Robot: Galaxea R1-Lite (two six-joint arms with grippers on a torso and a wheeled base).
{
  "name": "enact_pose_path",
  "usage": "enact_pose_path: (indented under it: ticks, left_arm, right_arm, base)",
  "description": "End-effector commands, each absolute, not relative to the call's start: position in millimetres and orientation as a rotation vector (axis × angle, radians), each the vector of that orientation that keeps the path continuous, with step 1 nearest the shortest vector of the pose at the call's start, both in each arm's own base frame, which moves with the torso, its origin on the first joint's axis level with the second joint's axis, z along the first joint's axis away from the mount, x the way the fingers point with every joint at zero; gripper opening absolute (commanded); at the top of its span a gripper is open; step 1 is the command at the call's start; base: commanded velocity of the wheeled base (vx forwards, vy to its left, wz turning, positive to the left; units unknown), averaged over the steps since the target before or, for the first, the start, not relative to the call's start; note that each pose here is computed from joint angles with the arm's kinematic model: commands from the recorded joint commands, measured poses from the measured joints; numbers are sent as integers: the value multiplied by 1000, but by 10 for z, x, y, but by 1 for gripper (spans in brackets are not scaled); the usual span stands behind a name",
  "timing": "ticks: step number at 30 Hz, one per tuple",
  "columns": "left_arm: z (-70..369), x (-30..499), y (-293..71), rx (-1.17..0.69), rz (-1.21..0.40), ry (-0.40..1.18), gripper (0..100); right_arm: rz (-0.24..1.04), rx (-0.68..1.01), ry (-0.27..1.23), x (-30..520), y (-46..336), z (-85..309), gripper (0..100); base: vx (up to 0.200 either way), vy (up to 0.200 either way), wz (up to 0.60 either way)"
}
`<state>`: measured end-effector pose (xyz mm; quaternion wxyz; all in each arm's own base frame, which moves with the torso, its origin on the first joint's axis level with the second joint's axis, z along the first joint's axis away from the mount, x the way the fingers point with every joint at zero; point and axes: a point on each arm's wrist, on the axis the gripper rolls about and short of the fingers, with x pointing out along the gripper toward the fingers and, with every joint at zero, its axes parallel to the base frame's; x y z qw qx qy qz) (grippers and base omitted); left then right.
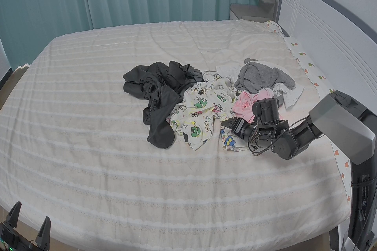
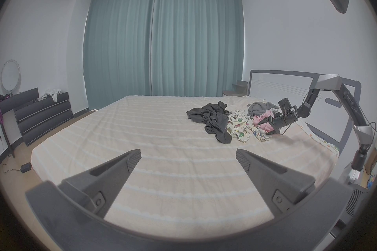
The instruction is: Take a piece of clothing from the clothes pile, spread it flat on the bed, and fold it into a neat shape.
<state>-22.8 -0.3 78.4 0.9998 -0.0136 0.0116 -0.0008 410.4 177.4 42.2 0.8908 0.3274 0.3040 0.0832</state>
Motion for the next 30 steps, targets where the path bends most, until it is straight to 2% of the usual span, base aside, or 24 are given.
enact_pose_path:
  ticks: [1, 8, 15, 23, 30]
  left_arm:
    - [745, -229, -3, -28, -1, 21, 100]
    - [745, -229, -3, -28, -1, 21, 100]
    - [745, -229, -3, -28, -1, 21, 100]
    - [745, -229, -3, -28, -1, 21, 100]
    - [745, -229, -3, -28, -1, 21, 100]
  right_arm:
    - [145, 671, 600, 4161, 1689, 458, 100]
    - [135, 644, 565, 4171, 1608, 551, 100]
    - [109, 557, 582, 4195, 1553, 389, 100]
    - [126, 475, 607, 4220, 1620, 217, 100]
    - [174, 421, 622, 4253, 1869, 158, 100]
  base:
    - [0, 0, 0]
    - [0, 0, 0]
    - [0, 0, 0]
    - [0, 0, 0]
    - [0, 0, 0]
